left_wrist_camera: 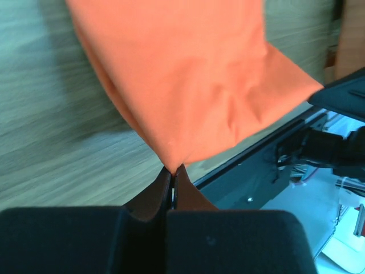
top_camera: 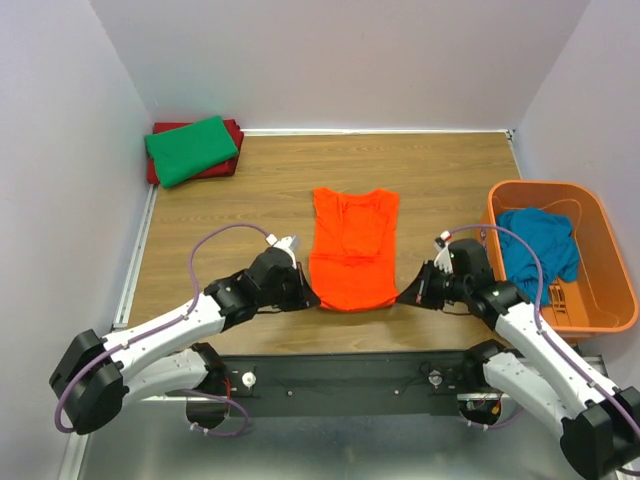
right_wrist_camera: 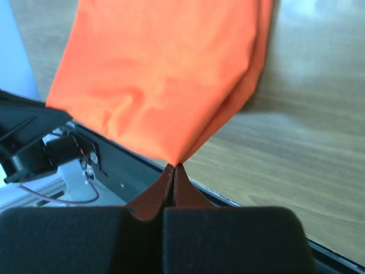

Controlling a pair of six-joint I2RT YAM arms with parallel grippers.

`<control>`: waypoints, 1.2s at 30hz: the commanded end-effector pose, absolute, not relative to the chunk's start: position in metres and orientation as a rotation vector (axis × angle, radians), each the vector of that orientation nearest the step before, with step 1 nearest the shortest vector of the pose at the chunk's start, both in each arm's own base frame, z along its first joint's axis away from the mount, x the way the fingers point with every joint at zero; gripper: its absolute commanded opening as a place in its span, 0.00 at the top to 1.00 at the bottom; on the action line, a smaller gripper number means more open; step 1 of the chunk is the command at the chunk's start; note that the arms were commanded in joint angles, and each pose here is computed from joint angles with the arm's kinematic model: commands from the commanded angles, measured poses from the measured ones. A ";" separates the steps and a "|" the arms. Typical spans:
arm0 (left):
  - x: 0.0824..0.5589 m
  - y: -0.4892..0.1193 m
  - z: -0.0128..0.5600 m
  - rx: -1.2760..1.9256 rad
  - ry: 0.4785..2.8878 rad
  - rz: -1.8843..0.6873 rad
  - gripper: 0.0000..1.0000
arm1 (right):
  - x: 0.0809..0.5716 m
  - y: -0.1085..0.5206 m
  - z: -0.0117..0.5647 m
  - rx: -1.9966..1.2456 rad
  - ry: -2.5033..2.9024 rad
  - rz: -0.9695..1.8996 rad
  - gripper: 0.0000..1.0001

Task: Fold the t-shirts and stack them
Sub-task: Grab one side of the 2/3 rectangular tshirt with both arms, then fold the long partially folded tshirt into a neat square

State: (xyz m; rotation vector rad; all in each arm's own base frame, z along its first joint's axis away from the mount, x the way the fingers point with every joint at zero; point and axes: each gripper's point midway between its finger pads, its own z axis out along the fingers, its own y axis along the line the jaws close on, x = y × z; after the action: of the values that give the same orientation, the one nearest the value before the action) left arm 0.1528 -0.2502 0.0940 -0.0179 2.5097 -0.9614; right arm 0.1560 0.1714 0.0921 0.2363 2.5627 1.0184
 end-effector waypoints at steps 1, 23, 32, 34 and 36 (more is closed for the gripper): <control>0.163 -0.255 0.118 0.018 2.487 -0.954 1.00 | 0.173 0.162 0.104 0.207 2.565 0.884 0.99; 0.371 -0.287 0.204 -0.041 2.254 -1.093 1.00 | 0.398 0.172 0.173 0.224 2.317 0.490 0.99; 0.456 -0.285 0.174 -0.119 2.251 -1.143 1.00 | 0.482 0.157 0.155 0.304 2.287 0.494 0.99; 0.477 -0.287 0.170 -0.105 2.226 -1.161 1.00 | 0.496 0.156 0.135 0.312 2.308 0.494 0.99; 0.493 -0.278 0.153 -0.157 2.249 -1.148 1.00 | 0.515 0.160 0.124 0.296 2.315 0.515 0.99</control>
State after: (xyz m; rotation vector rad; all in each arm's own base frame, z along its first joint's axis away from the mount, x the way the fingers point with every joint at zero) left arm 0.4696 -0.2822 0.1522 -0.1590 2.2836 -1.0922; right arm 0.4820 0.1546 0.1283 0.3336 2.3542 0.4817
